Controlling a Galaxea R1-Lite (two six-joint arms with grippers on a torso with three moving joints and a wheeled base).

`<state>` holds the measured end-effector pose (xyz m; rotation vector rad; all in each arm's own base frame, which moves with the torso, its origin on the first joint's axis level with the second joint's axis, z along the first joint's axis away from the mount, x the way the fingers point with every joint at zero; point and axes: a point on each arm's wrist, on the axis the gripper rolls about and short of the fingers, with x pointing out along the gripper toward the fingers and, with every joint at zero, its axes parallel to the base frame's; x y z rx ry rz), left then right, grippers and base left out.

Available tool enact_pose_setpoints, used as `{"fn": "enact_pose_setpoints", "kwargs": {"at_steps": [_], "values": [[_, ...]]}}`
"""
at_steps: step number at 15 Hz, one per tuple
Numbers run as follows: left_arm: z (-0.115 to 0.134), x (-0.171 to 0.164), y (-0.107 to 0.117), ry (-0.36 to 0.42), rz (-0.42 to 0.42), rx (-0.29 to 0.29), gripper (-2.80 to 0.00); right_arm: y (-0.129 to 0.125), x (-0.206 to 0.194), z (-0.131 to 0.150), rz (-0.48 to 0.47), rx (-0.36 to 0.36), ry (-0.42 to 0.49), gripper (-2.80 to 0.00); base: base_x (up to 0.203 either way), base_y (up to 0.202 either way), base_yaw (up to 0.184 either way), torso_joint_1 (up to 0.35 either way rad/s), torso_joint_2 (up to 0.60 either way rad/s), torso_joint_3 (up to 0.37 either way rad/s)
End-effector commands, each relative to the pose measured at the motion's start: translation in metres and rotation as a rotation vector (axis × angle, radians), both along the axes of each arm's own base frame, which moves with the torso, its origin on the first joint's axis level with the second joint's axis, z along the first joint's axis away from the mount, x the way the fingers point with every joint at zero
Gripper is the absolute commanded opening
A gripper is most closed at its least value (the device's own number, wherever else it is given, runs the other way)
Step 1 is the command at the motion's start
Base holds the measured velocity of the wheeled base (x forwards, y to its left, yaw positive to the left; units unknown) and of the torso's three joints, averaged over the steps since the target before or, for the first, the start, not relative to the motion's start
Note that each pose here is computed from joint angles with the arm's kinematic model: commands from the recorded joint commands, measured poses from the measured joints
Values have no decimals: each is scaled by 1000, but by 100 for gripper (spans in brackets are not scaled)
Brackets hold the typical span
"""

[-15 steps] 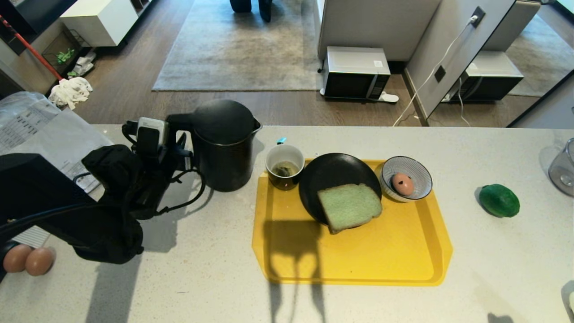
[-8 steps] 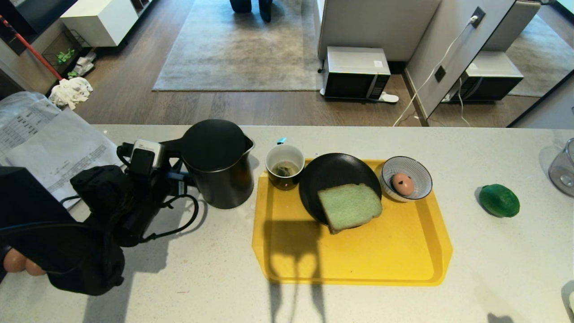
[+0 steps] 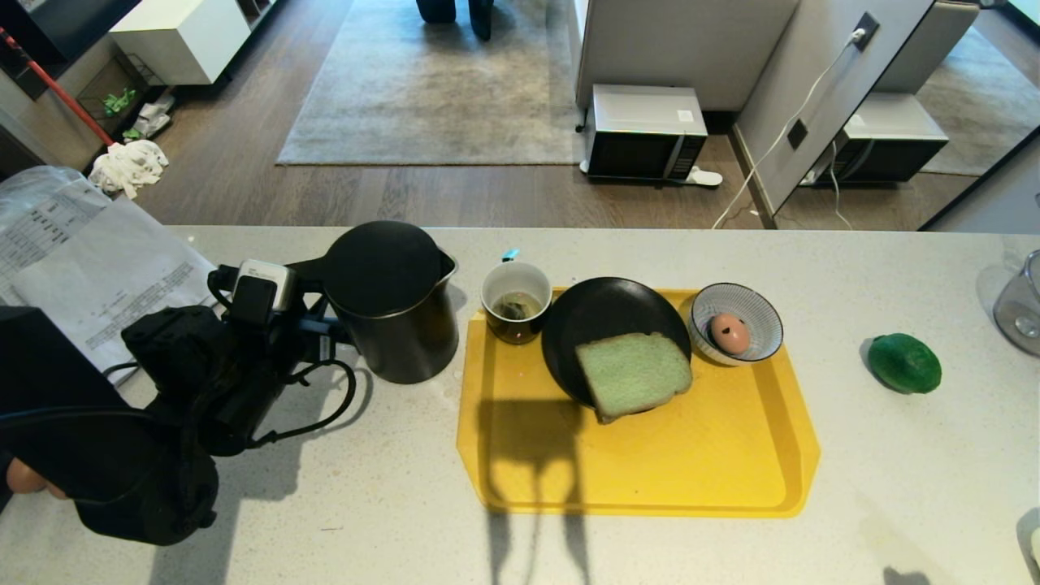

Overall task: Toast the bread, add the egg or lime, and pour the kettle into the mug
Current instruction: Put the kettle back

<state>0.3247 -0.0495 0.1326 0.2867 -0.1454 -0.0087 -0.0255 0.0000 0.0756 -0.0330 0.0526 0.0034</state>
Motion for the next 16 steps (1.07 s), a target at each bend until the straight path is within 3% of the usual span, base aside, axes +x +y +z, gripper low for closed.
{"fn": "enact_pose_setpoints", "kwargs": {"at_steps": [1, 15, 16], "values": [[0, 0, 0, -7, 3, -1, -280, 0, 0, 0, 1, -1, 1, -280, 0, 0, 0, 0, 0, 0], [-3, -2, 1, 8, 0, -25, -280, 0, 0, 0, 1, -1, 1, -280, 0, 0, 0, 0, 0, 0], [-4, -3, 1, 15, 0, -23, 0, 0, 0, 0, 1, -1, 1, -280, 0, 0, 0, 0, 0, 0]]}}
